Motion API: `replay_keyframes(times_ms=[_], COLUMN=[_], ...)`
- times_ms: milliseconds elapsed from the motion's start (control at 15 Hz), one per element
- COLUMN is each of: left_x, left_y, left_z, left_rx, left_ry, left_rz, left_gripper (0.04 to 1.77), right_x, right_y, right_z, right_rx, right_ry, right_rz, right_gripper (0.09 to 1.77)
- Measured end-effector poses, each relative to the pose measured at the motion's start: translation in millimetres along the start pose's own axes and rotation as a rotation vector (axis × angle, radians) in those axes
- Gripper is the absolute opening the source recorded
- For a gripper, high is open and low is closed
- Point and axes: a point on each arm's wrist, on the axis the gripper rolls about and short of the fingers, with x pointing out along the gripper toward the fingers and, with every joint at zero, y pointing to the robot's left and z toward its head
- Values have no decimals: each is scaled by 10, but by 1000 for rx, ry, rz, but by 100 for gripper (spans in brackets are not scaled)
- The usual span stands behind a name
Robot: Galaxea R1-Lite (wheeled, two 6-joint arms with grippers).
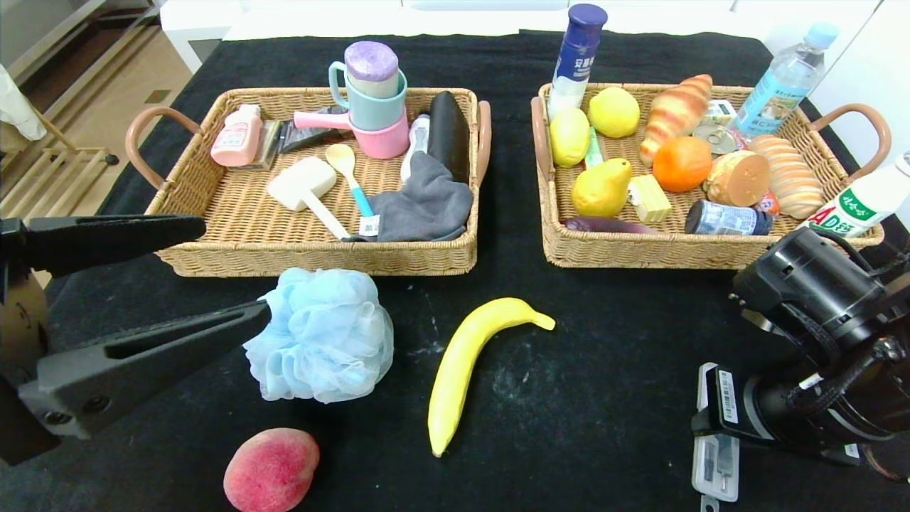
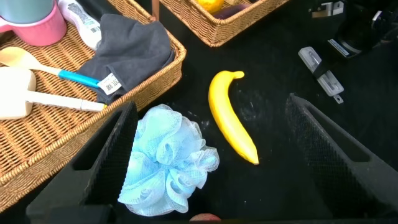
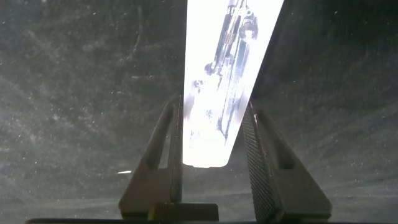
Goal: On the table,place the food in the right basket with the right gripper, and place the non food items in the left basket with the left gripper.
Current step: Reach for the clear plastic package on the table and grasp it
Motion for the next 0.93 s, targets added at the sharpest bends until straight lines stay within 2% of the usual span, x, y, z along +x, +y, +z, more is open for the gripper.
replay_keyframes(times_ms=[333, 600, 933], left_x=[0, 4, 14], left_y=[-1, -2, 0], left_z=[0, -2, -9], left_rx=[0, 0, -1], left_ry=[0, 1, 4], left_rz=[-2, -3, -4], left_gripper=[172, 172, 172], right_x=[-73, -135, -208], right_y=[25, 159, 432], right_z=[-46, -99, -252], right_rx=[-24, -114, -266], right_ry=[-3, -14, -18], right_rz=[35, 137, 221], right_gripper=[67, 67, 67])
